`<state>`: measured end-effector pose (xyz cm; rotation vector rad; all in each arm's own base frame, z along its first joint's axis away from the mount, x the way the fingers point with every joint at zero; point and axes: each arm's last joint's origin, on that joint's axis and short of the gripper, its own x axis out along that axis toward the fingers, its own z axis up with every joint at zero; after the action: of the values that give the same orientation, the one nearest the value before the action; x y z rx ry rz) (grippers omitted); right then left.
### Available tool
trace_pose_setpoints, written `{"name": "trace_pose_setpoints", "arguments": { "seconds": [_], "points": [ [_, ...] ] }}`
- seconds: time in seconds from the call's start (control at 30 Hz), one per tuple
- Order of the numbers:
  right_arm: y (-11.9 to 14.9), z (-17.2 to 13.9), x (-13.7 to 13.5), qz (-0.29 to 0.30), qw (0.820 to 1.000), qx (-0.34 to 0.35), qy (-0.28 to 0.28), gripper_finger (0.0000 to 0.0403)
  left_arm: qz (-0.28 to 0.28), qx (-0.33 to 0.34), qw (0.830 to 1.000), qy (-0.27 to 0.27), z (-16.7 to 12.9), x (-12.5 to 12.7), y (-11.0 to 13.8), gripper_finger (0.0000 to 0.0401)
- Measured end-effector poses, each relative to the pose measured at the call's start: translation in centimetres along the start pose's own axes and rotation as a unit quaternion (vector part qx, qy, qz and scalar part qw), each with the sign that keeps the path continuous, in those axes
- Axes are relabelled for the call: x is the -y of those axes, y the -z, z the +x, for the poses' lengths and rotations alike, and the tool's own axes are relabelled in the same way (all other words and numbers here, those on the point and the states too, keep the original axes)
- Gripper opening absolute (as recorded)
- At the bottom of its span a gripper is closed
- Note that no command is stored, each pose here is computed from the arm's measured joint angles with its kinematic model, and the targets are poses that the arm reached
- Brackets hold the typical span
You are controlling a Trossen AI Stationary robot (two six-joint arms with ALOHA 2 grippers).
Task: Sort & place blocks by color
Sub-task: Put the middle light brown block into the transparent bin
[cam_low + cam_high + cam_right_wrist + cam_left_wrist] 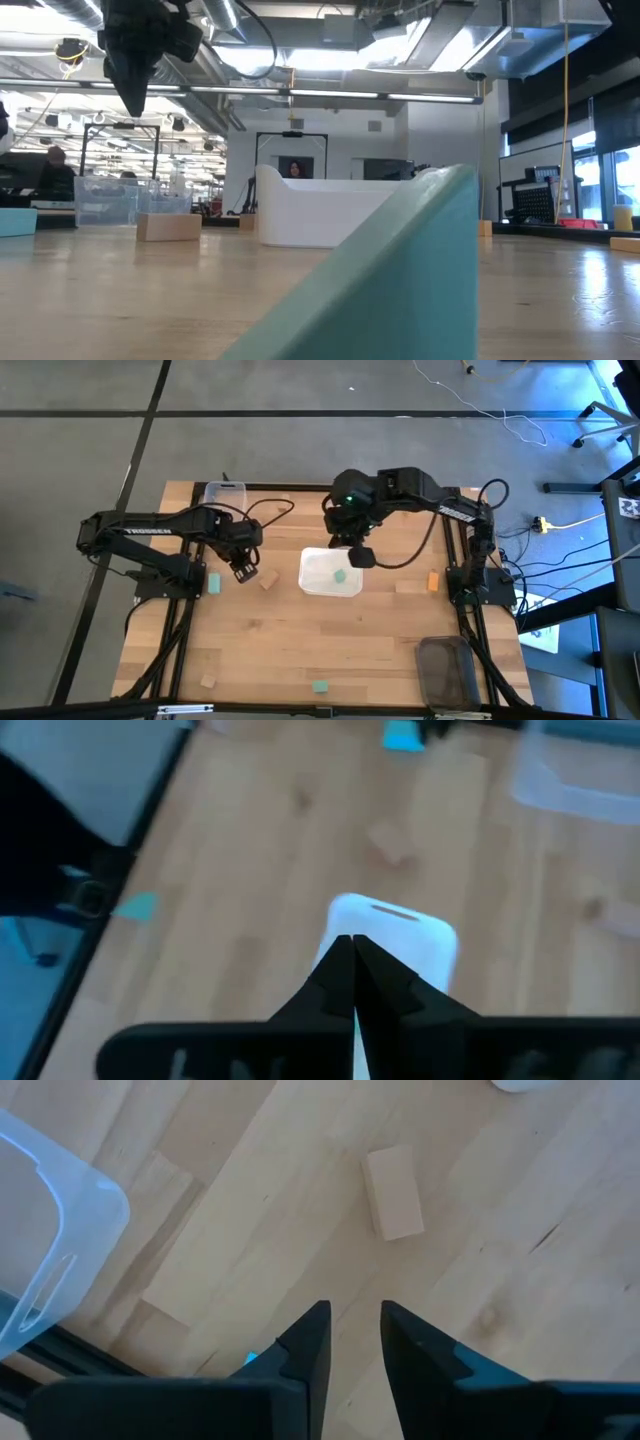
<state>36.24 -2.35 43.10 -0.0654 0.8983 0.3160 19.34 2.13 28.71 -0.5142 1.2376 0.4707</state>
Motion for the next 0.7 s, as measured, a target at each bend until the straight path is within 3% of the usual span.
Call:
{"name": "trace_pose_setpoints", "arguments": {
  "seconds": [0.23,0.47,0.7],
  "points": [
    [0.6,0.2,0.9,-0.017,0.995,0.022,-0.091,0.0,-0.013,0.001,1.0,-0.001,0.0,0.0,0.0,0.0082],
    [3.4,-0.5,1.5,0.05,0.997,-0.02,-0.049,0.0,-0.014,0.001,1.0,-0.001,0.0,0.0,0.0,0.0082],
    [6.2,-2.1,0.0,0.058,0.993,0.103,-0.005,0.0,-0.013,0.002,1.0,-0.001,0.0,0.0,0.0,0.0082]
  ]
}}
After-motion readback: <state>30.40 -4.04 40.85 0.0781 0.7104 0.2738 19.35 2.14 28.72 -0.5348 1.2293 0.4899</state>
